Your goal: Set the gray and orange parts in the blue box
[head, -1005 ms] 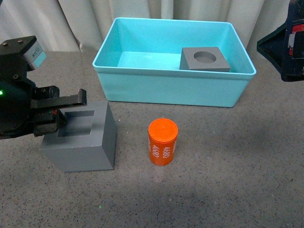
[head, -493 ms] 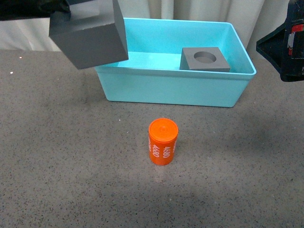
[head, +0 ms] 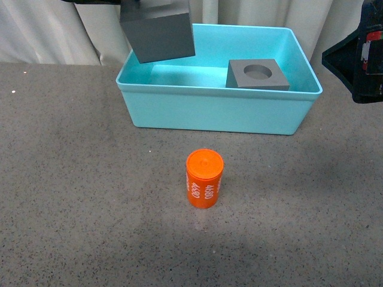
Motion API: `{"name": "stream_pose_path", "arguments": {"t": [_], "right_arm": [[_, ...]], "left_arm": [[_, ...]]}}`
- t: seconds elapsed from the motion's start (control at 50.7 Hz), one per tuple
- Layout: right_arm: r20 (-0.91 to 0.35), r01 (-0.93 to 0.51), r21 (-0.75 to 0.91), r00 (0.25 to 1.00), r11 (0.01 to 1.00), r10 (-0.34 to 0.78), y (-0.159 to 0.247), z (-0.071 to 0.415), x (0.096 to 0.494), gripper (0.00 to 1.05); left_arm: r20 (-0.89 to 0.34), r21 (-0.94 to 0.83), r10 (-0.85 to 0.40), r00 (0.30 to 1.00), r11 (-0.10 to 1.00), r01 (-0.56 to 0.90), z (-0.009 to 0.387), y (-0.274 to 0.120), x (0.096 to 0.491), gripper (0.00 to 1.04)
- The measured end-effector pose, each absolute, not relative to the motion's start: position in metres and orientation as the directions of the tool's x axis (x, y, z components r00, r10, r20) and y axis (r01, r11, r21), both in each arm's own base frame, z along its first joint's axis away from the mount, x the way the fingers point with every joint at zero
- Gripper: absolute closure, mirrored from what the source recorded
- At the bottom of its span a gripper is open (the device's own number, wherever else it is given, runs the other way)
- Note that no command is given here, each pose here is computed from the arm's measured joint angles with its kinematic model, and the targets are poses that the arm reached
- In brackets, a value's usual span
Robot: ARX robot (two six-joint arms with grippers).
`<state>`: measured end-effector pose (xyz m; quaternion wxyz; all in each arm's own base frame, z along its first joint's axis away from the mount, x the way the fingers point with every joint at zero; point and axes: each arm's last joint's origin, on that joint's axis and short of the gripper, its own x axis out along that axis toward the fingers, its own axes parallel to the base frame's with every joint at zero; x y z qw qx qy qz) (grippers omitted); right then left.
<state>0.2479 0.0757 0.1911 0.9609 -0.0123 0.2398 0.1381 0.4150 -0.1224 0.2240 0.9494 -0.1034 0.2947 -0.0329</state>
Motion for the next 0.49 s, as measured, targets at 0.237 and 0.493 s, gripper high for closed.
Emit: {"name": "stream_pose_path", "arguments": {"t": [0.237,0.493], "right_arm": [[-0.464,-0.271,0.042,0.847,0.962,0.259,0.076,0.191,0.248,0.1],[-0.464,-0.271,0.042,0.847,0.962,0.259,0.076,0.191,0.248,0.1]], "left_arm": [[-0.602,-0.188,-0.105,0.792,0.982,-0.012,0.202,-0.13,0.426,0.89],[-0.64,-0.15,-0.053,0.766,0.987,-0.058,0.182,-0.13,0.439,0.89]]}}
